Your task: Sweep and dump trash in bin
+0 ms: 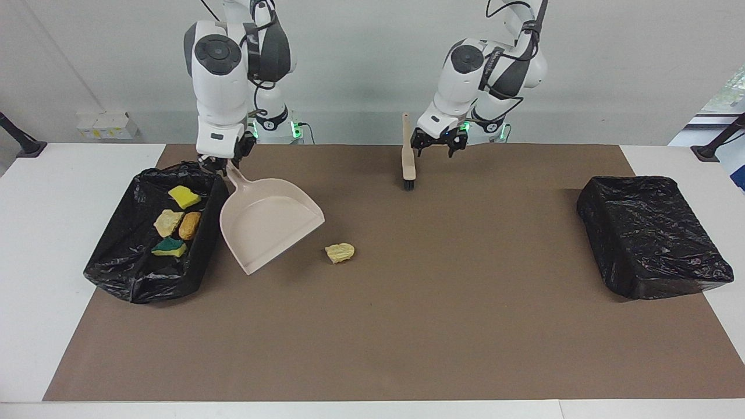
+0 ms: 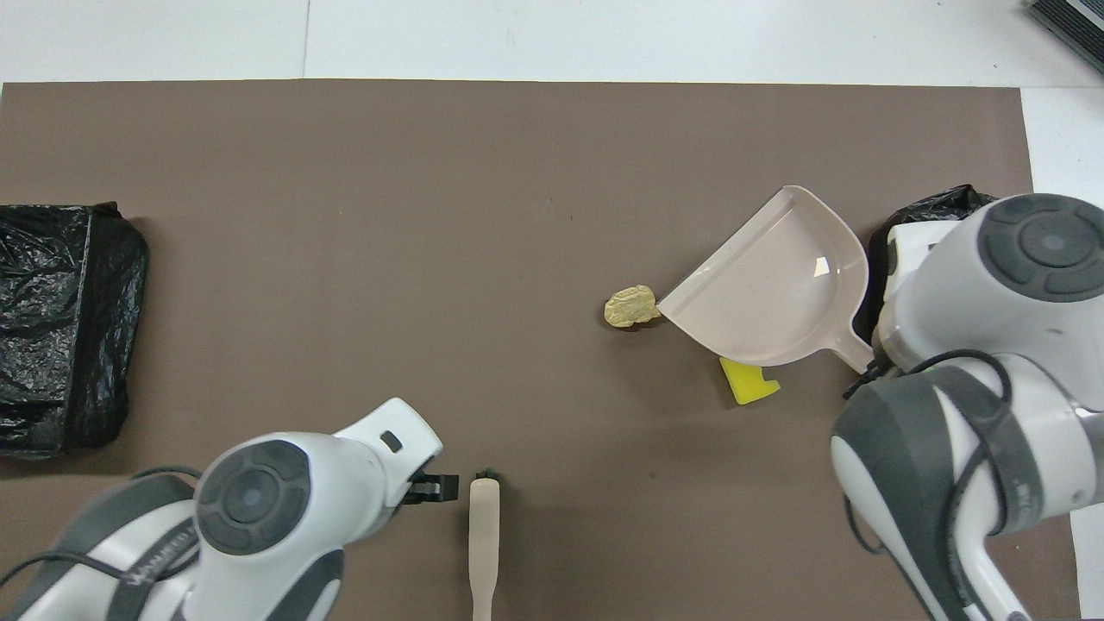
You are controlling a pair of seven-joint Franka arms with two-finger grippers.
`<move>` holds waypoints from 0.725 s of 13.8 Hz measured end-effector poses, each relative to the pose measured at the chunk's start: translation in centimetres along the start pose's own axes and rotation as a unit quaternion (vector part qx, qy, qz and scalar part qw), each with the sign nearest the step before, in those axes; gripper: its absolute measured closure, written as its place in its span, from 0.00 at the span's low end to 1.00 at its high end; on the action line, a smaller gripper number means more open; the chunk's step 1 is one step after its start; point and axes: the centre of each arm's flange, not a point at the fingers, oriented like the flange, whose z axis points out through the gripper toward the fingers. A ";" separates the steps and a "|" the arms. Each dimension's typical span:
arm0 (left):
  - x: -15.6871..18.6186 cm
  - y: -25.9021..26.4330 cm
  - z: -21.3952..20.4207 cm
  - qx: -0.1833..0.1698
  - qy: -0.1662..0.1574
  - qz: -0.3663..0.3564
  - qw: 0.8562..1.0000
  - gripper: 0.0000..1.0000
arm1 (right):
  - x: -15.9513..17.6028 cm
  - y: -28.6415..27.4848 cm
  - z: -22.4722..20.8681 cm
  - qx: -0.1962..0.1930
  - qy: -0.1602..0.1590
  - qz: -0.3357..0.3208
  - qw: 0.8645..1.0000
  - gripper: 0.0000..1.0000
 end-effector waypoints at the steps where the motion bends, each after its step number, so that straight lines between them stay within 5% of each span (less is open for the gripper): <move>1: 1.6 -2.6 -1.6 0.003 0.012 0.008 1.000 0.00 | 1.4 -1.9 0.2 0.011 0.001 0.029 1.000 0.69; 4: 5.0 -9.4 -6.6 0.002 0.041 0.021 0.999 0.00 | 5.5 -6.1 0.4 0.059 0.008 0.137 0.989 0.69; 7: 5.9 -14.2 -13.0 0.002 0.050 0.043 0.998 0.00 | 9.1 -9.5 0.7 0.108 0.007 0.246 0.963 0.69; 10: 5.7 -17.0 -19.7 0.004 0.065 0.047 0.997 0.00 | 12.8 -14.4 1.6 0.120 0.005 0.303 0.945 0.69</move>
